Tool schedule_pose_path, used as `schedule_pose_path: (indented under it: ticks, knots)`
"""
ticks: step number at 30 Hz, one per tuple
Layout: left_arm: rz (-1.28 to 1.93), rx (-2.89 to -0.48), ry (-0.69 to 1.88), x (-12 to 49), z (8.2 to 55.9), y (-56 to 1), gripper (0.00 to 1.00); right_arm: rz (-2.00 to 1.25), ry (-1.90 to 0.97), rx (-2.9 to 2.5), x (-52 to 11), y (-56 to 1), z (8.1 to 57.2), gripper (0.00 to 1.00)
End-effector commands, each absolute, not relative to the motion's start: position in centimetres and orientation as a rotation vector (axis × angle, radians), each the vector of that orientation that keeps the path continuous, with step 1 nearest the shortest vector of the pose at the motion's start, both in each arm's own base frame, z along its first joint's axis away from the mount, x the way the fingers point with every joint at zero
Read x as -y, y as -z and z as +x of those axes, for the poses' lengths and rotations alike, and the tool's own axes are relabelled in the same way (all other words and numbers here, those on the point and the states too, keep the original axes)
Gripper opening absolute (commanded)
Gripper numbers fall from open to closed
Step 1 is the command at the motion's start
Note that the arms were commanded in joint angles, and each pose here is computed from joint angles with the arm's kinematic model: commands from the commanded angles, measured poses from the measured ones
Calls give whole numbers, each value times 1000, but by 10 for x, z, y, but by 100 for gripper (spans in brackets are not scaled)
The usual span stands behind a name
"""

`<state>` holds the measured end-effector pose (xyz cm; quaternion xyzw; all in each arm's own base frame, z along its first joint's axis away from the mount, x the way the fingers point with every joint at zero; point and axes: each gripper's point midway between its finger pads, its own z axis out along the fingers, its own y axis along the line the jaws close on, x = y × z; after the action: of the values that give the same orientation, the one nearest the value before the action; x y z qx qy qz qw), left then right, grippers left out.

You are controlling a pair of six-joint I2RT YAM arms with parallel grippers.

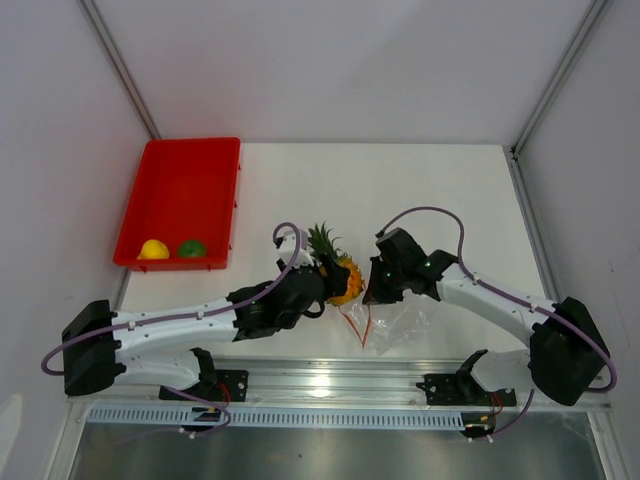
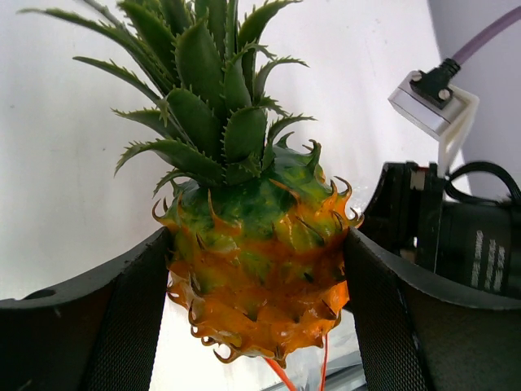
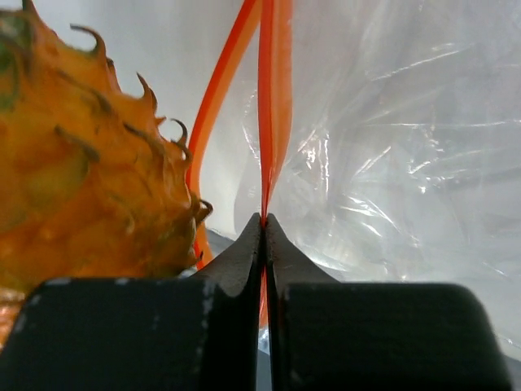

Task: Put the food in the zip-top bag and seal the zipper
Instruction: Place the fake fruit in the zipper food storage bag.

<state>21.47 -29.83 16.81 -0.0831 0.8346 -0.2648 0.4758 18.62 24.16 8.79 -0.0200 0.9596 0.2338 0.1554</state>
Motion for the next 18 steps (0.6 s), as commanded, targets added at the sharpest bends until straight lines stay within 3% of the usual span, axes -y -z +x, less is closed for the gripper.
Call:
schedule_pose_path:
  ticks: [1,6,18]
  knots:
    - [-200,-1909,785,302,216,-205,1,29,-916,-2671,-267,-125,195,0]
    - [-183,-1767,943,305,212,-241,1,173,-1065,-2610,-275,-155,201,0]
    - [-28,-1670,1018,318,203,-220,1,495,-1402,-2512,-263,-177,204,0]
